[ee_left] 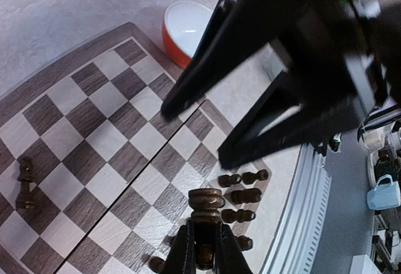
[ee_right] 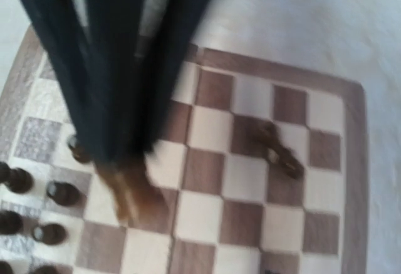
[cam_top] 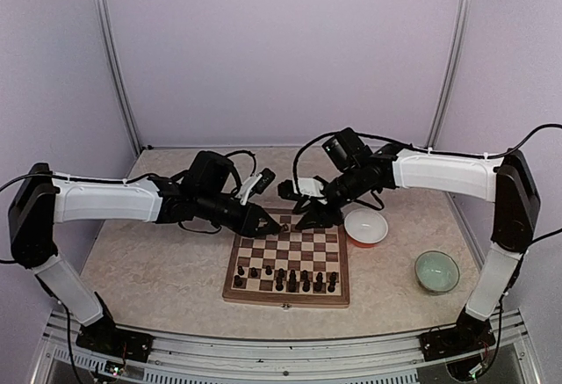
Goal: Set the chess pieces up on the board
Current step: Adjust the chess pile on the chessboard, then pass from the left arm to the right
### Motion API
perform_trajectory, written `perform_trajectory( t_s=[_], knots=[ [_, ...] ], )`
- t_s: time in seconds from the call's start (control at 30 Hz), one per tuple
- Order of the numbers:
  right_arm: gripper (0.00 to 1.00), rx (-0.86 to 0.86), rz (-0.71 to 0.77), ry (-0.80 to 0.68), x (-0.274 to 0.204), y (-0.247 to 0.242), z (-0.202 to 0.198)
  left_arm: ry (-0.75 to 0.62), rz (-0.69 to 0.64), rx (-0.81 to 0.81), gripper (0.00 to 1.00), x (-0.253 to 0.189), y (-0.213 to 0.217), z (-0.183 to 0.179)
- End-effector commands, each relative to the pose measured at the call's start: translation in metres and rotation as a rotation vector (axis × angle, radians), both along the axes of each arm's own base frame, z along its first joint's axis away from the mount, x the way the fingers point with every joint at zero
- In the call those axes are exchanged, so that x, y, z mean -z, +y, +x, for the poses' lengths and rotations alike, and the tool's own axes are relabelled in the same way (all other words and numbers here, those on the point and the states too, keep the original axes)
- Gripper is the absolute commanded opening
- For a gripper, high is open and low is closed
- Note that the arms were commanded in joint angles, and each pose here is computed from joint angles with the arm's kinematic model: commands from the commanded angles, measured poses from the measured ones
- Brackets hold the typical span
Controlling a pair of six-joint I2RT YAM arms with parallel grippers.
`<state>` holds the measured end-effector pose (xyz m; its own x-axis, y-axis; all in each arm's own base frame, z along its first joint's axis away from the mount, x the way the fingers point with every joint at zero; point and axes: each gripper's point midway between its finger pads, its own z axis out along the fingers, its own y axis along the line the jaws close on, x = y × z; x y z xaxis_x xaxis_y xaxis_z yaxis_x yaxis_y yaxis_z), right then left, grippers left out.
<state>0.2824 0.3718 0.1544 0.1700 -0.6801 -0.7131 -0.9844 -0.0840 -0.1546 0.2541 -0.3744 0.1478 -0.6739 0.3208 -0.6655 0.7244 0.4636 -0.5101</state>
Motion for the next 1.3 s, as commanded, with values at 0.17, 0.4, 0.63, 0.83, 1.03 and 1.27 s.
perform_trajectory(
  t_s=[0.17,0.4,0.63,0.83,1.03,1.27],
  knots=[
    [0.43,-0.081,-0.123,-0.175,0.009,0.026,-0.028,0.087,-0.108,0.064,0.06,-0.031,-0.018,-0.01],
    [0.38,-0.067,-0.12,-0.195,0.007,0.029,-0.033,0.113,-0.102,0.061,0.07,-0.025,-0.019,-0.011],
    [0.18,-0.037,-0.134,-0.216,0.01,0.024,-0.029,0.122,-0.1,0.064,0.06,-0.024,-0.019,-0.011],
    [0.04,-0.017,-0.095,-0.2,0.002,0.027,-0.029,0.084,-0.093,0.0,0.32,-0.025,-0.014,-0.002],
    [0.03,0.017,0.03,-0.082,-0.014,0.03,-0.03,-0.005,-0.328,-0.095,0.5,-0.066,-0.001,-0.004],
    [0.04,0.021,0.043,0.016,-0.007,0.038,-0.032,-0.028,-0.409,-0.13,0.43,-0.08,-0.002,-0.002]
  ],
)
